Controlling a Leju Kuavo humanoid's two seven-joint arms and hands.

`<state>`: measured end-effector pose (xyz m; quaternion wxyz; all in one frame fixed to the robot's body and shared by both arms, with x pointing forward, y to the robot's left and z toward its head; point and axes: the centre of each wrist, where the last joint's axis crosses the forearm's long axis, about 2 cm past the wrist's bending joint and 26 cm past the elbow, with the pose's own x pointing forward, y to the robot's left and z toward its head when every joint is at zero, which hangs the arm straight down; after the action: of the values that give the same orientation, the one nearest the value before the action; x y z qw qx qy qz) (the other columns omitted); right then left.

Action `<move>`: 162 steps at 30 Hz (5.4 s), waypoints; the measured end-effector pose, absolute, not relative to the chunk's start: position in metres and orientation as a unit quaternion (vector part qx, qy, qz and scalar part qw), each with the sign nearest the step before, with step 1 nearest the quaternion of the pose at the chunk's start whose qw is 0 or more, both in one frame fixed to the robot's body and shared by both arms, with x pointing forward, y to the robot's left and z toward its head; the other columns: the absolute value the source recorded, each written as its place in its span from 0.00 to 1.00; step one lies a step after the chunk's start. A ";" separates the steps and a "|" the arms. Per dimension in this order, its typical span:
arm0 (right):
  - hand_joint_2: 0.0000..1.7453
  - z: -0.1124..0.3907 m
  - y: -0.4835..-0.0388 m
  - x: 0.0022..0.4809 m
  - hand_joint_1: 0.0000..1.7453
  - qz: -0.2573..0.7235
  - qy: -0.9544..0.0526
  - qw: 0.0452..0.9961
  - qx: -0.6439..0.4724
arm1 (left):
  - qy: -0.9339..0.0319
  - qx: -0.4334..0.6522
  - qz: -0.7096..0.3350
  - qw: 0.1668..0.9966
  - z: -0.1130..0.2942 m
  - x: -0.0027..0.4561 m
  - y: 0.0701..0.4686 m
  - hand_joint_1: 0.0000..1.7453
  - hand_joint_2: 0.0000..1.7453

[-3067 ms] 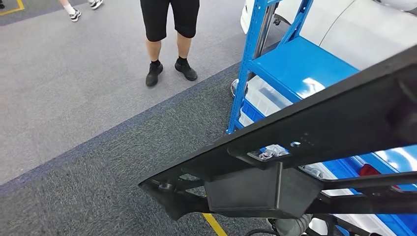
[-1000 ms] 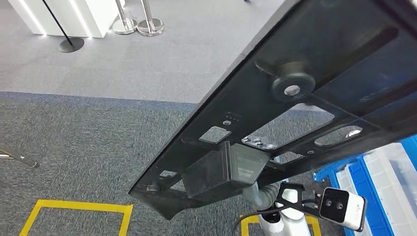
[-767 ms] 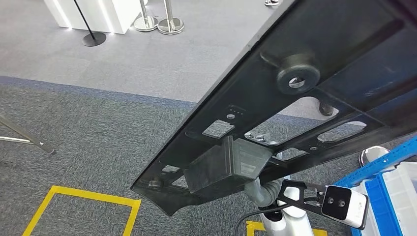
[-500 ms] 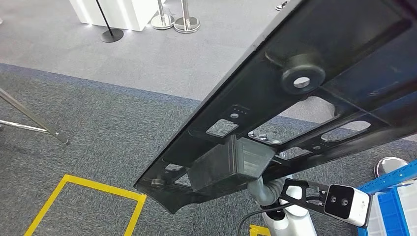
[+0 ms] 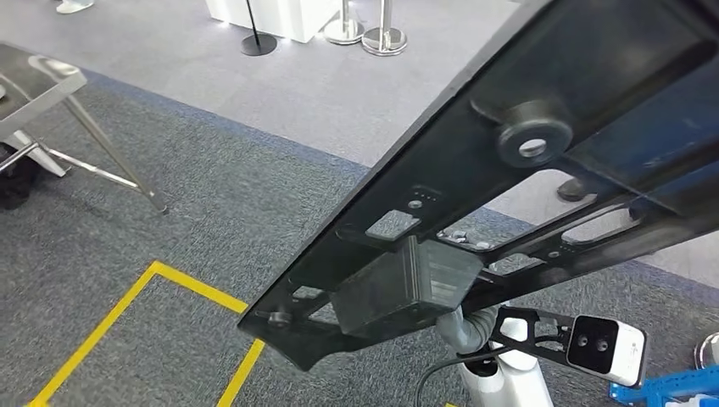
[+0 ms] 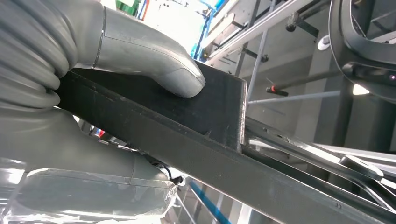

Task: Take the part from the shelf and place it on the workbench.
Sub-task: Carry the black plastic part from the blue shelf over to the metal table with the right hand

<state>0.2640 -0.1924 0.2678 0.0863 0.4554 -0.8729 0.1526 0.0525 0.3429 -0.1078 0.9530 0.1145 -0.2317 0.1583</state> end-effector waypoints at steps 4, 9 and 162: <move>1.00 0.263 -0.200 0.263 1.00 0.150 -0.874 0.092 0.452 | -0.228 0.120 0.153 0.954 -0.107 0.056 0.343 0.00 1.00; 1.00 0.260 -0.205 0.263 1.00 0.147 -0.877 0.096 0.447 | -0.223 0.121 0.152 0.955 -0.107 0.055 0.343 0.00 1.00; 1.00 0.253 -0.227 0.258 1.00 0.124 -0.887 0.088 0.437 | -0.248 0.081 0.169 0.950 -0.108 0.055 0.339 0.00 1.00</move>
<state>0.2582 -0.2274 0.2529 0.0877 0.4369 -0.8865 0.1245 0.0548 0.3388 -0.1080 0.9503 0.0814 -0.2480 0.1695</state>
